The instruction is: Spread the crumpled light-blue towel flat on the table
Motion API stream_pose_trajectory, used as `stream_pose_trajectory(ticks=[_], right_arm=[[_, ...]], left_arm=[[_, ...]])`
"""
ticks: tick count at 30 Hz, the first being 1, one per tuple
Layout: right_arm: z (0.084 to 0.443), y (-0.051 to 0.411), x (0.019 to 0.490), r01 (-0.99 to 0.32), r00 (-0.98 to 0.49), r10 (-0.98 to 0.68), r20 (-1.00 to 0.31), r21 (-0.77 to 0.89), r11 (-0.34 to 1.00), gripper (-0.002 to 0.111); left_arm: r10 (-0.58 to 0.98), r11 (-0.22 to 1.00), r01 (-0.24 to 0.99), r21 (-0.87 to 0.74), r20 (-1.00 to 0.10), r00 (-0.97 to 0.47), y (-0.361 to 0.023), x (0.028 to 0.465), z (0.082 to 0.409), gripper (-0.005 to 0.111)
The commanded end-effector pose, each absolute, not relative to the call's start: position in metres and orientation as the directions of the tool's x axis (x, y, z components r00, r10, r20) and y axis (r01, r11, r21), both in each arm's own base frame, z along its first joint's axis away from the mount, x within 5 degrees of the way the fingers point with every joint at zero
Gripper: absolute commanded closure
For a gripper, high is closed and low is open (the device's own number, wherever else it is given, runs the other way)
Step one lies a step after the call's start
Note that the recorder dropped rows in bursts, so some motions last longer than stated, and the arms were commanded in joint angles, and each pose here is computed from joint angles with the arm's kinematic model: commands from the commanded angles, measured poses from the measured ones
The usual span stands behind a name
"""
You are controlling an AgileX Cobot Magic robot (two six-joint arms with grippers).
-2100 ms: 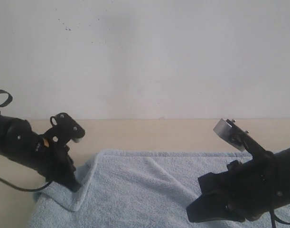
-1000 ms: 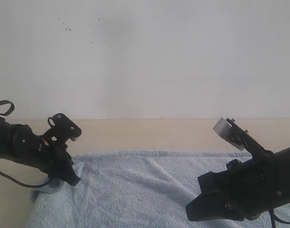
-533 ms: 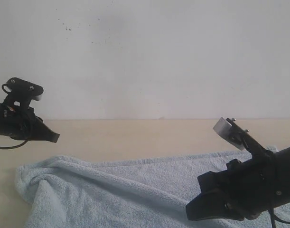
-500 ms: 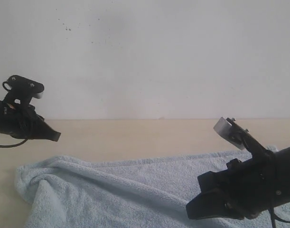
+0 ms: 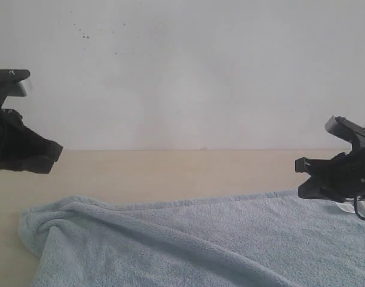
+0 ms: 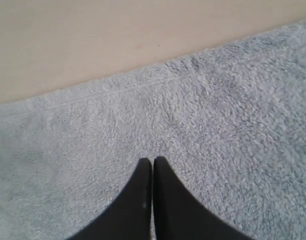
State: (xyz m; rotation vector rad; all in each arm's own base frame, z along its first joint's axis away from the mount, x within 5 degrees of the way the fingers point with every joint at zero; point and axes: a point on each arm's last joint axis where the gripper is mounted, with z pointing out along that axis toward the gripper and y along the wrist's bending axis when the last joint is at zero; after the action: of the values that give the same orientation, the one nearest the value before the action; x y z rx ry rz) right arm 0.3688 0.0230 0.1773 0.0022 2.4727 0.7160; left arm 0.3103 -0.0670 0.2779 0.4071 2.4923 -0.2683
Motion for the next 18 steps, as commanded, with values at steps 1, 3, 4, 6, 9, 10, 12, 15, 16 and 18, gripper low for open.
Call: stream_pose_trajectory(ticks=[1,3,4,6,9,10,12,15,16,18], right_arm=[[0.165,0.005,0.389,-0.147,-0.880,0.113,-0.462,0.491,0.858,0.109],[0.159,-0.005,0.396,-0.111,-0.863,0.119,-0.492,0.413,0.904,0.109],[0.158,-0.012,0.399,-0.087,-0.842,0.128,-0.523,0.367,0.926,0.109],[0.159,-0.022,0.404,-0.055,-0.803,0.131,-0.582,0.291,0.955,0.109],[0.156,-0.029,0.409,-0.048,-0.770,0.094,-0.631,0.205,0.978,0.109],[0.153,-0.031,0.410,-0.049,-0.768,0.080,-0.636,0.182,0.982,0.109],[0.144,-0.032,0.412,-0.062,-0.775,0.053,-0.630,0.159,0.985,0.109],[0.124,-0.034,0.413,-0.076,-0.795,0.018,-0.607,0.128,0.989,0.109],[0.118,-0.035,0.414,-0.070,-0.799,0.015,-0.601,0.118,0.991,0.109],[0.109,-0.038,0.415,-0.049,-0.801,0.019,-0.598,0.098,0.994,0.109]], left_arm=[[0.232,0.932,0.342,-0.120,-0.528,-0.817,-0.067,0.297,0.257,0.103],[0.246,0.932,0.346,-0.111,-0.510,-0.824,-0.065,0.291,0.243,0.103],[0.248,0.932,0.345,-0.110,-0.500,-0.830,-0.064,0.287,0.235,0.103],[0.251,0.935,0.340,-0.104,-0.485,-0.838,-0.062,0.281,0.223,0.103],[0.181,0.945,0.292,-0.150,-0.503,-0.845,-0.063,0.278,0.214,0.103],[0.168,0.942,0.291,-0.166,-0.519,-0.838,-0.065,0.279,0.215,0.103],[0.151,0.931,0.304,-0.203,-0.544,-0.826,-0.069,0.280,0.217,0.103],[0.175,0.908,0.358,-0.220,-0.577,-0.798,-0.073,0.281,0.219,0.103],[0.188,0.902,0.372,-0.216,-0.581,-0.792,-0.074,0.281,0.220,0.103],[0.209,0.896,0.393,-0.206,-0.584,-0.784,-0.074,0.281,0.220,0.103]])
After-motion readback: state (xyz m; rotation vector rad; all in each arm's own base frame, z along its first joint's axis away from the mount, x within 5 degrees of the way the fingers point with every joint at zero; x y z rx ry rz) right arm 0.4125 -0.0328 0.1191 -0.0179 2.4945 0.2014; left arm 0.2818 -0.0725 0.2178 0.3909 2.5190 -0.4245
